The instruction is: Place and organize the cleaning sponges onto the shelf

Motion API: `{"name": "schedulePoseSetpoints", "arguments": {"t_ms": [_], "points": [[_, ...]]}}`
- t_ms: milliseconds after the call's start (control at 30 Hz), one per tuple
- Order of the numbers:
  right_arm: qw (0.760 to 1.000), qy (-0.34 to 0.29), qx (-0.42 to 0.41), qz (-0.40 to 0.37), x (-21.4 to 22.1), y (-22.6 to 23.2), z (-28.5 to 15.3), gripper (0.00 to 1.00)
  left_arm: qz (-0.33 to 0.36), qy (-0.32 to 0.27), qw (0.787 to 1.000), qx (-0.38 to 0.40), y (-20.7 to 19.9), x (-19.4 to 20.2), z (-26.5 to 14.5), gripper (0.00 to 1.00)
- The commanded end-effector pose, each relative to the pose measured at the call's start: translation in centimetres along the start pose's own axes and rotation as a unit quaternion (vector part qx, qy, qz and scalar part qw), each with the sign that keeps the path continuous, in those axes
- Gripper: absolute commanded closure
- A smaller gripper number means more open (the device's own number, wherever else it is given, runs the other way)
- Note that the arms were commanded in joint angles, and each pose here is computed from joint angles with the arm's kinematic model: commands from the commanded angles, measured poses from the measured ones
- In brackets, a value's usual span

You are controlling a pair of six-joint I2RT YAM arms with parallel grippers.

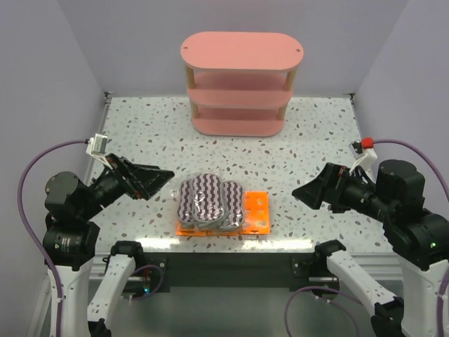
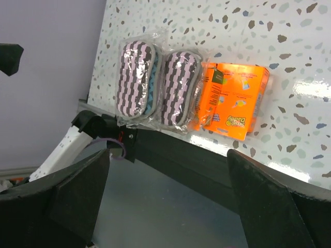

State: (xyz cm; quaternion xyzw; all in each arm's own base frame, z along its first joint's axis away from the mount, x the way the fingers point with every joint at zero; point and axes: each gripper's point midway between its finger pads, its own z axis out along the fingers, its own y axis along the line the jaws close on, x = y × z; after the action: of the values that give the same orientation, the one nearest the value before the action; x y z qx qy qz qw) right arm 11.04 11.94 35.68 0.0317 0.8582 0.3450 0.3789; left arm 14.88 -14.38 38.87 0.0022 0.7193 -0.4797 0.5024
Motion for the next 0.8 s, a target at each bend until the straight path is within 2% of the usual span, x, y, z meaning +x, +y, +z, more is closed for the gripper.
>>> {"name": "schedulePoseSetpoints", "arguments": {"t_ms": [0,167,433,600,767], "points": [[0.999,0.039,-0.008,-0.019,1.1,0.0,0.3,0.01,0.006,-0.008,1.0,0.012,-0.9,-0.2,-0.5,0.0],[0.996,0.07,-0.029,-0.048,2.7,-0.4,0.9,0.01,0.007,-0.003,1.0,0.006,-0.7,0.1,-0.6,0.0],[0.992,0.113,-0.007,-0.064,2.9,-1.9,3.2,0.01,-0.001,0.034,0.999,-0.026,1.4,2.9,-1.2,0.0],[0.987,0.149,-0.013,-0.059,2.9,-2.0,6.6,0.01,-0.002,0.035,0.999,-0.042,1.9,3.0,-1.4,0.0],[0.977,0.179,-0.025,-0.111,3.5,1.2,10.5,0.01,-0.007,0.039,0.997,-0.061,2.7,3.1,-1.2,0.0]]}}
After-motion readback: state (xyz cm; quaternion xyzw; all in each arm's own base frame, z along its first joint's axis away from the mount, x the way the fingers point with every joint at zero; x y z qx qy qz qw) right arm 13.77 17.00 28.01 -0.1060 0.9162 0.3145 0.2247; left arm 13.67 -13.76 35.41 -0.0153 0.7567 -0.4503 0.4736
